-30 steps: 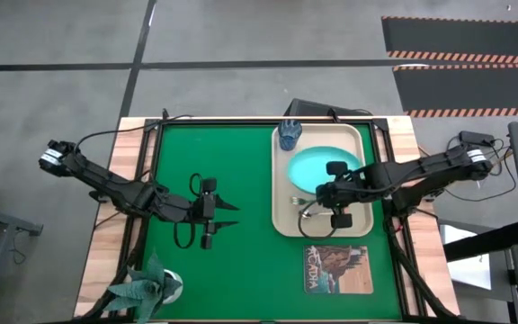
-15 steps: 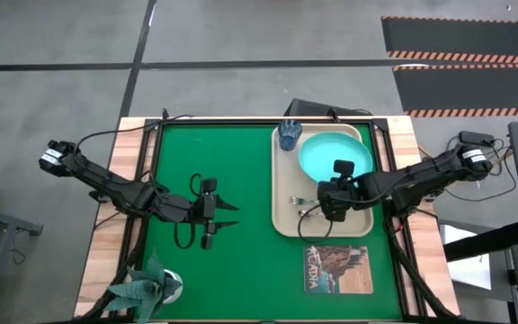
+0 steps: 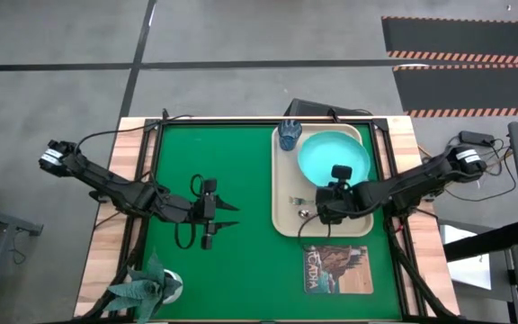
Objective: Pick and place plate/cup/fork/spoon on tray
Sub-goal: Put the blue plate on the center of the white serving tray
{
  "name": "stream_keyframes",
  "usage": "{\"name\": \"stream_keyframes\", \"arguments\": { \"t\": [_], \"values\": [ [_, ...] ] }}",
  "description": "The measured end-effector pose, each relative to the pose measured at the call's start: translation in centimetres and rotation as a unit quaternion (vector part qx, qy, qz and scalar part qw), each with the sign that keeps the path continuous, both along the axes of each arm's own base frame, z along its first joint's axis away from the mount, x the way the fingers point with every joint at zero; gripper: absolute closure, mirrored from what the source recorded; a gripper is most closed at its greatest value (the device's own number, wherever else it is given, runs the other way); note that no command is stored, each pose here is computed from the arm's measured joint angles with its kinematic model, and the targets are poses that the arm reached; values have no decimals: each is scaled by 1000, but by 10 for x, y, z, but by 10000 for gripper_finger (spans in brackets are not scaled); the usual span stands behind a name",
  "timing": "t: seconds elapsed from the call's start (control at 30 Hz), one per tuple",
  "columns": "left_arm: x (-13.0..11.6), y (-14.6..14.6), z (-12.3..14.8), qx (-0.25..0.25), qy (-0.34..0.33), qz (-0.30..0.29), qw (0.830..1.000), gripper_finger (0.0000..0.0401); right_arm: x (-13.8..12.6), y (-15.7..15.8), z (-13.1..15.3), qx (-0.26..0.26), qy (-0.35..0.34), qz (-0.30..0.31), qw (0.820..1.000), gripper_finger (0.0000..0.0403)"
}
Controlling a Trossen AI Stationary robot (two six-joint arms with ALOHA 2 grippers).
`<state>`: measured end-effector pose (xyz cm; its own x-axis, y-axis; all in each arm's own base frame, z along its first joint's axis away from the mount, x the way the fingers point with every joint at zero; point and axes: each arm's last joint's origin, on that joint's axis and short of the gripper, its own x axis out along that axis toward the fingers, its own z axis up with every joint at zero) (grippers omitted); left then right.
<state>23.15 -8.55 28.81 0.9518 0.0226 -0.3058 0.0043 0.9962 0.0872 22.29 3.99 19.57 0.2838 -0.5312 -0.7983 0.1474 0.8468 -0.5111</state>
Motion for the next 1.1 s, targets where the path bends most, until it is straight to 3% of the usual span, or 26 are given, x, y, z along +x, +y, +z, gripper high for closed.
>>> {"name": "stream_keyframes", "arguments": {
  "t": [0.27, 0.77, 1.1],
  "values": [
    [0, 0, 0, 0, 0, 0, 1000, 252, 4, 21, -16, -42, 6, 19, 999, 390],
    [0, 0, 0, 0, 0, 0, 1000, 252, 22, 21, -39, -41, -57, -68, 995, 390],
    [0, 0, 0, 0, 0, 0, 1000, 252, 31, 16, -56, -48, -42, -78, 995, 390]
  ]
}}
